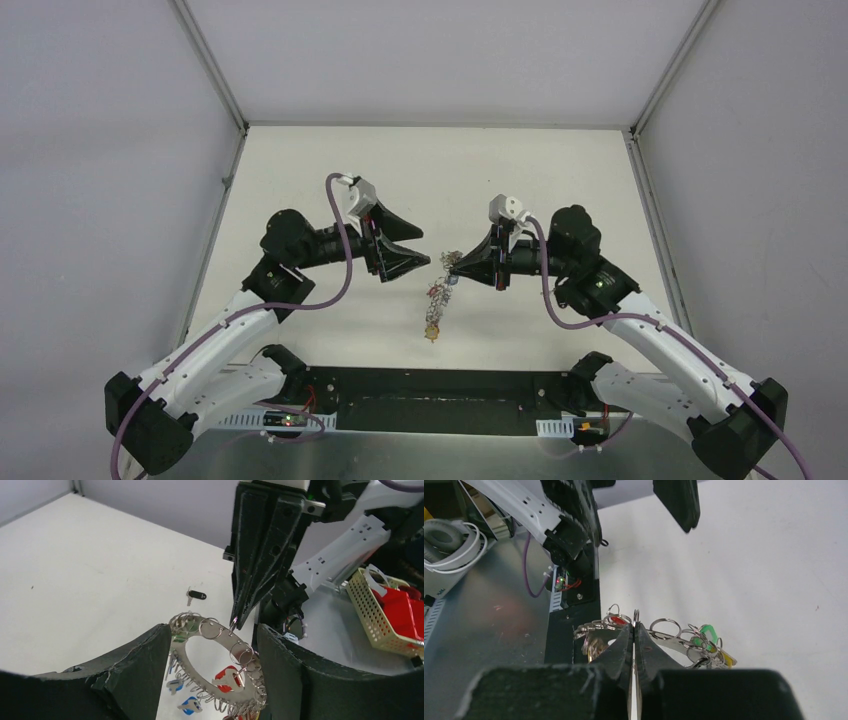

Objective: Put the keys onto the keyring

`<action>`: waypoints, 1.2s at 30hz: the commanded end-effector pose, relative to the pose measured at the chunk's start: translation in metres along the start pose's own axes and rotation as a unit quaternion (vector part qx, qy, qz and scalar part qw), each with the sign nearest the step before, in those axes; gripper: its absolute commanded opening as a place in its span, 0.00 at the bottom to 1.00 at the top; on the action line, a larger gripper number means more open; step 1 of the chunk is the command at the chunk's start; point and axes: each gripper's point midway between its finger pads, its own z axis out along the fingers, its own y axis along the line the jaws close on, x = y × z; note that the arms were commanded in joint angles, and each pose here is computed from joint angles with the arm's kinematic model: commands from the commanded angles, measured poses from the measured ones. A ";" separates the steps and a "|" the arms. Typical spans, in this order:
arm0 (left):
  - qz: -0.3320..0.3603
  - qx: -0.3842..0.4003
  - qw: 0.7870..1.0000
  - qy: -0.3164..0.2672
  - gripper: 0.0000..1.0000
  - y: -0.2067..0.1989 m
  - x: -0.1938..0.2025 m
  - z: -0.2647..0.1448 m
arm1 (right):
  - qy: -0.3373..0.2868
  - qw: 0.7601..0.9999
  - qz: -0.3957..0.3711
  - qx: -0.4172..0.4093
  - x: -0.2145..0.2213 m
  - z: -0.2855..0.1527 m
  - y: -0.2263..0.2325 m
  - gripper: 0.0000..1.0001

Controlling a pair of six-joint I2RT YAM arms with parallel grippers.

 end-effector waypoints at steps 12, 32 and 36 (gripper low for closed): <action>0.174 0.112 0.978 -0.032 0.51 -0.044 0.009 0.017 | -0.127 0.986 -0.081 -0.068 -0.058 -0.009 0.033 0.00; 0.139 0.128 0.982 -0.017 0.27 -0.052 0.013 0.023 | -0.129 0.987 -0.072 -0.066 -0.058 -0.006 0.030 0.00; 0.124 0.129 0.984 -0.009 0.25 -0.055 0.013 0.025 | -0.128 0.988 -0.068 -0.061 -0.057 -0.005 0.028 0.00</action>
